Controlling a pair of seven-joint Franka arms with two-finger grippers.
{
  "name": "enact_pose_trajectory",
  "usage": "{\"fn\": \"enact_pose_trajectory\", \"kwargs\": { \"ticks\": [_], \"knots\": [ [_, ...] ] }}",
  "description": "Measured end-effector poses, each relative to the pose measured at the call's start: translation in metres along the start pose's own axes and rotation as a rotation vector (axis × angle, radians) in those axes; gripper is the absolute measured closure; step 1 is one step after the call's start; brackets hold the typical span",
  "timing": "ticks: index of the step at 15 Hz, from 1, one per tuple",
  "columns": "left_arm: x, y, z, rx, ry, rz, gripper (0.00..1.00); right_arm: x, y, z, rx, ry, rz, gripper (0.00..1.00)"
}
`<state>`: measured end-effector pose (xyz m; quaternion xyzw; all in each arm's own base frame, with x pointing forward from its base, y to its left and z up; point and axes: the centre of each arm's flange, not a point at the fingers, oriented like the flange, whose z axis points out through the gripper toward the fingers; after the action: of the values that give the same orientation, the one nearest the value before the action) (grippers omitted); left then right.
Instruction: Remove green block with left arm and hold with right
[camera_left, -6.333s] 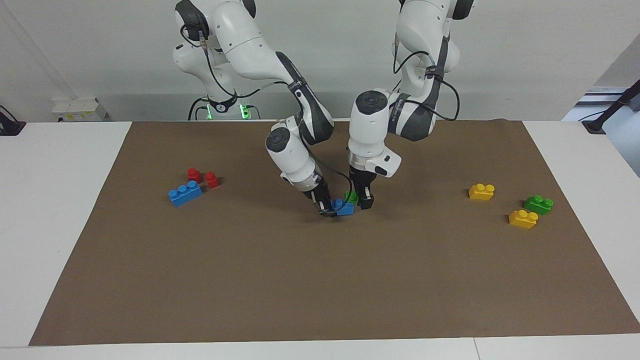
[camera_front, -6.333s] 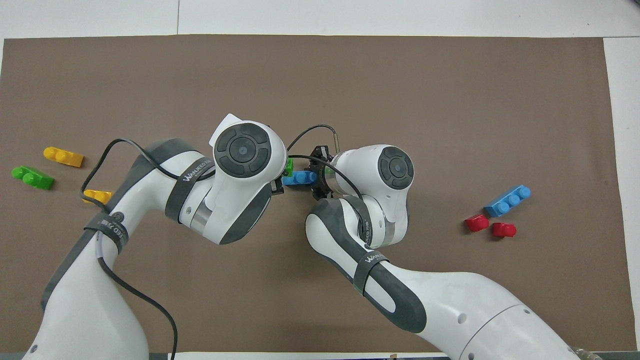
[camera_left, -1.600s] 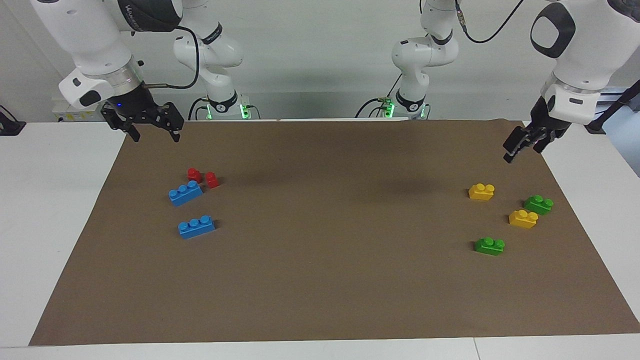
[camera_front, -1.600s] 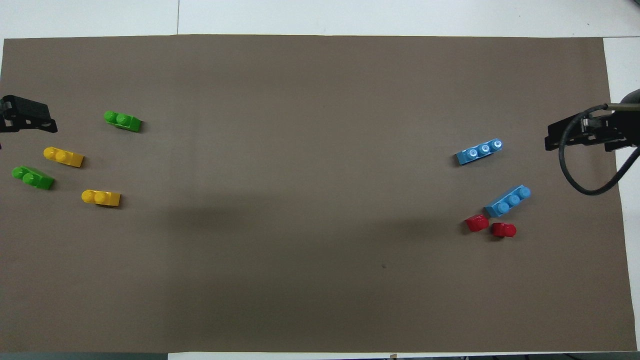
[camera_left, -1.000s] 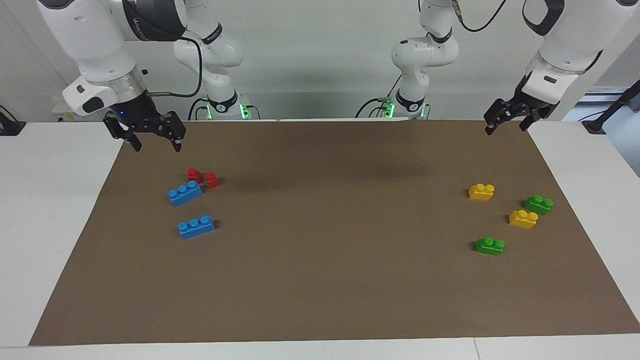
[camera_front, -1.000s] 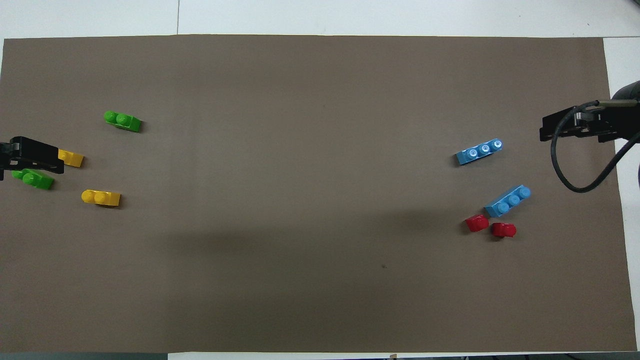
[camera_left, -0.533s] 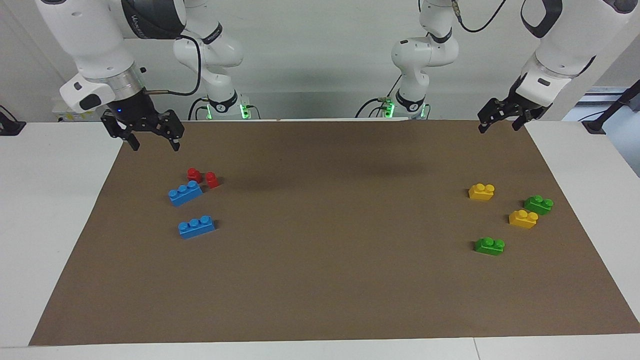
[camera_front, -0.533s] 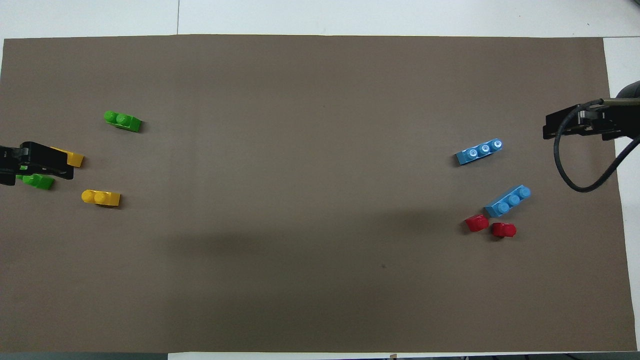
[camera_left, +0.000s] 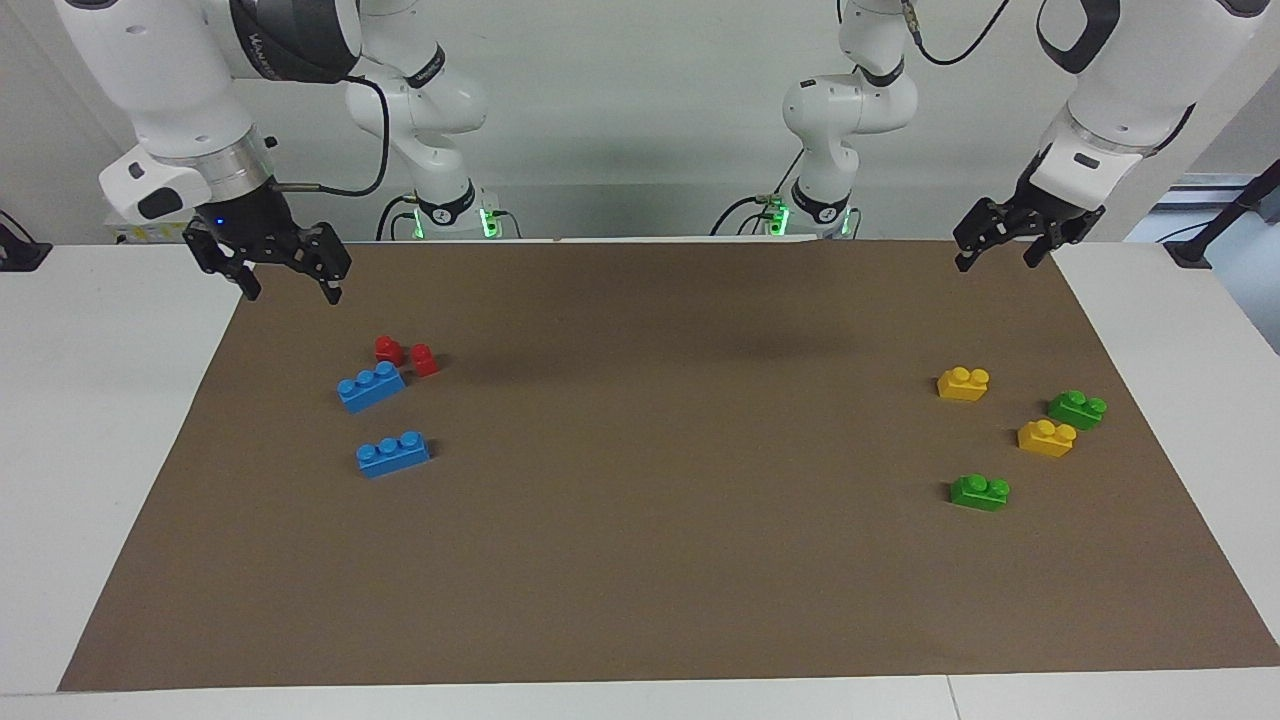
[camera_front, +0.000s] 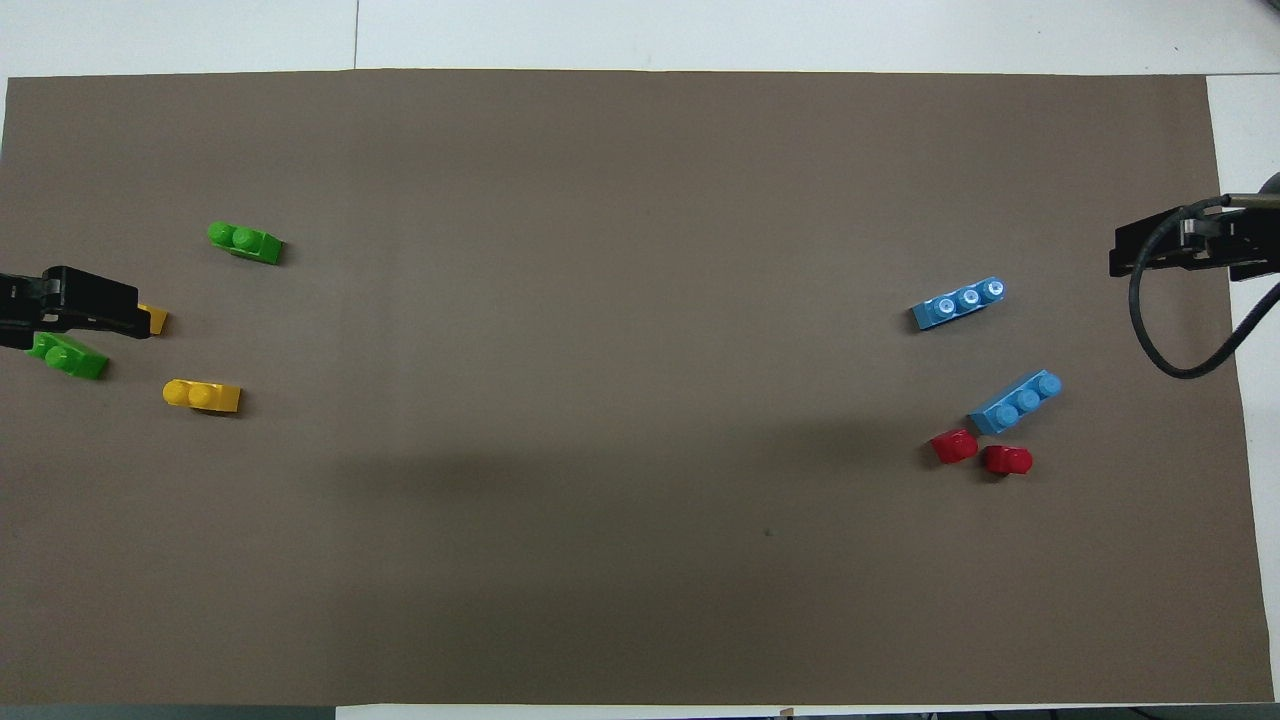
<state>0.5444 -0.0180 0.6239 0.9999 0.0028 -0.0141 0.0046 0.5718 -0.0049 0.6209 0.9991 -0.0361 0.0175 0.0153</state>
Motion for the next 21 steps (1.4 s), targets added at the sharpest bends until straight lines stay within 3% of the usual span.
{"fn": "enact_pose_trajectory", "kwargs": {
  "ticks": [3,8,21],
  "knots": [
    [0.001,0.001,0.0,0.01,0.009,0.003,0.0,-0.001,-0.003,0.001,-0.001,-0.01,-0.005,0.0],
    [0.001,0.001,-0.001,-0.01,0.01,-0.001,0.0,-0.012,-0.004,0.008,-0.007,-0.103,-0.008,0.0],
    [0.001,-0.004,-0.003,-0.011,0.015,-0.009,0.0,-0.013,-0.007,0.007,0.005,-0.105,-0.012,0.0]
  ]
}}
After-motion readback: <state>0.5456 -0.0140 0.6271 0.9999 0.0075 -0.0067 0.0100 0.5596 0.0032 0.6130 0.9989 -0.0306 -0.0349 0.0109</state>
